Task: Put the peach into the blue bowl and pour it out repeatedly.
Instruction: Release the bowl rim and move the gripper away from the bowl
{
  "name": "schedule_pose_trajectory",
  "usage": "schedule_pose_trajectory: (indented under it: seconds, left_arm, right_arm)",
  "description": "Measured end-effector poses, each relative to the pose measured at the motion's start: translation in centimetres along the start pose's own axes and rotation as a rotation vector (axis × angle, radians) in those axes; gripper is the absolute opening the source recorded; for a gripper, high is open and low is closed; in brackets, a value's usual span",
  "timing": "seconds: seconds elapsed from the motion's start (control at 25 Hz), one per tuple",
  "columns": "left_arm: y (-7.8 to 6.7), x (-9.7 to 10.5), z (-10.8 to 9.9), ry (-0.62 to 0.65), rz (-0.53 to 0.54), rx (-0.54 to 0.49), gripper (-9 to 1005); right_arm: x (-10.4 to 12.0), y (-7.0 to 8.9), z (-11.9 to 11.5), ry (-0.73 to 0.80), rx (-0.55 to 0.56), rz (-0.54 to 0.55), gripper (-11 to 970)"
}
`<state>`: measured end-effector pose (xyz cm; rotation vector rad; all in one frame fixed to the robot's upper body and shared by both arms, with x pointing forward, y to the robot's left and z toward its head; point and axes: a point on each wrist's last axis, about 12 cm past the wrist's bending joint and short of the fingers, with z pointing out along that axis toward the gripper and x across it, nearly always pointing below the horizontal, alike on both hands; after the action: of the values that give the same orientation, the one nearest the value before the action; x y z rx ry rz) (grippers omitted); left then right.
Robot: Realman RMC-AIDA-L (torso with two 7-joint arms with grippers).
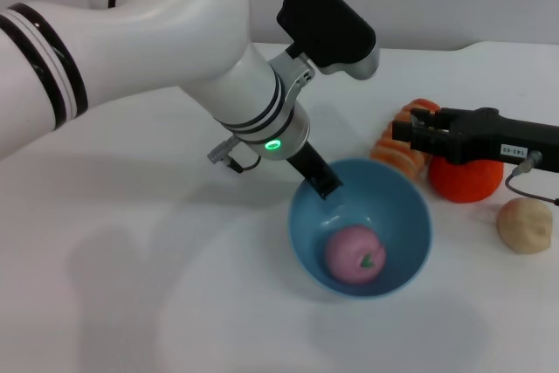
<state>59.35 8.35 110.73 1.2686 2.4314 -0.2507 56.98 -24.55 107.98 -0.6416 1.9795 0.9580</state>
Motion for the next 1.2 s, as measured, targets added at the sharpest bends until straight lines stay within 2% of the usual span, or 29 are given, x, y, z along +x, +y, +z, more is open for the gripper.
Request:
schedule_pose_trajectory:
  seconds: [0.24,0.48,0.72,0.96,1.2]
  left_arm:
    - [0.4,-0.7,-0.7,-0.048,0.001,-0.021,0]
    - [1.2,-1.6,-0.9,-0.110,0.046,-0.105,0]
    - [1.4,-1.3,-0.8,-0.093,0.046,-0.105,-1]
    - [1.1,-0.2,-0.4,-0.005,0.043,-0.079,0]
    - [1.0,0.2,-0.2,0.001,0.033,-0.072,-2]
  right_arm:
    - [0.1,0.1,0.0,0.001,-0.008,0.005,485]
    - [0.1,0.2,-0.1,-0.019,-0.013,0.017,490]
    - [0.2,0.2,-0.2,-0.024,-0.012,0.023,496]
    - [0.0,0.1,-0.2,-0.032,-0.011,0.025,502]
    - [0.0,0.1,-0.1,-0.037,-0.010,0.028,507]
